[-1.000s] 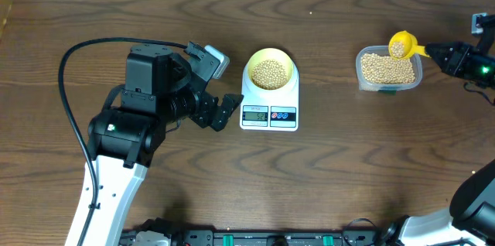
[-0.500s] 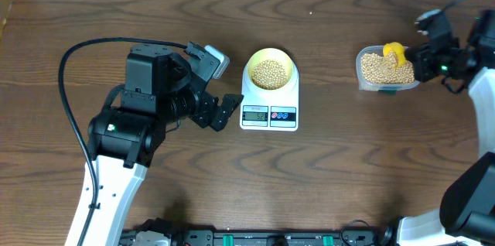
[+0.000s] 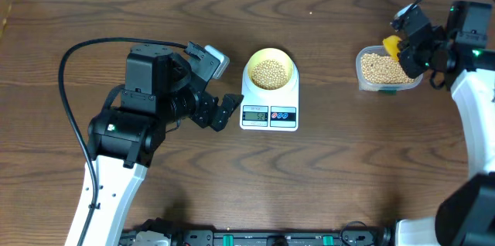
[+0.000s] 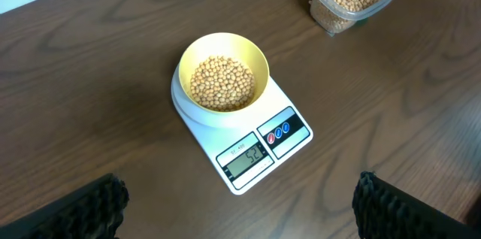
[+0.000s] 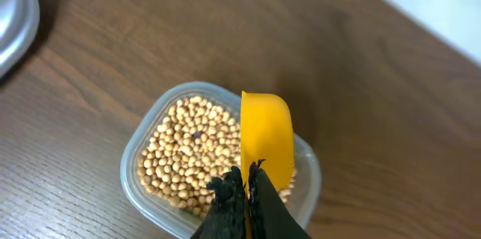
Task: Scoop item into bowl and weigh 50g on scale
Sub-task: 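Lower the scoop into the soybean tub with the right gripper, then lift the scoop from the tub and carry it left over the bowl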
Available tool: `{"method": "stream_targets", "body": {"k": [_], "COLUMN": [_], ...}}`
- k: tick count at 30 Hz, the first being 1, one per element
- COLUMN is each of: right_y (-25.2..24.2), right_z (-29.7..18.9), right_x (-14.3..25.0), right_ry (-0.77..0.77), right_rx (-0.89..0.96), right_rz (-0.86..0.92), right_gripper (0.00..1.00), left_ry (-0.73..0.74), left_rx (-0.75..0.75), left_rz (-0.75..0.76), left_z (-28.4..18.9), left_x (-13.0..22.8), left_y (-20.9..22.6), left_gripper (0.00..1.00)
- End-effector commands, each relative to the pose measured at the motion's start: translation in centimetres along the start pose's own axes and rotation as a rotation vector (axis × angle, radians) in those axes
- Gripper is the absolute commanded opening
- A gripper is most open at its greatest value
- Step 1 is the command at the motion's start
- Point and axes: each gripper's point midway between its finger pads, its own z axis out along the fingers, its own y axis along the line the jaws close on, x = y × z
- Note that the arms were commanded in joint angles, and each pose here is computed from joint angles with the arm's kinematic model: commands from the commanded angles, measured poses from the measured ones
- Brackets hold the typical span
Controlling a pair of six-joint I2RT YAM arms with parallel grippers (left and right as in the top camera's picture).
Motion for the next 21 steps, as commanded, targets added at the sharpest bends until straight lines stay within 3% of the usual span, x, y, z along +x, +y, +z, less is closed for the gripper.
{"method": "stream_targets", "body": {"k": [1,7,11,21], "right_y": [0.0,2.8,5.6,12.3], "right_z": [-2.5,-4.5,-5.6,-3.6], "right_x": [-1.9,-6.2,-9.5,-13.9], "right_ry": [-0.068,-0.286,-0.44,-0.509], "right_rx": [0.034,-0.156,-0.325,-0.444], "right_rz": [0.029,0.139,0.107,-0.052], "right_gripper": [0.01,0.01,0.01,0.01], "left_ry": [0.004,0.004,0.004,0.004], "left_rx": [0.006,0.006,0.006,0.006], "left_rz": [-0.008,-0.008,-0.008,-0.008], "left_z": [0.2,0.2,0.2,0.2], "left_x": [0.2,0.2,0.2,0.2], "left_y": [0.1,0.1,0.1,0.1], "left_gripper": [0.98,0.98,0.98,0.98]}}
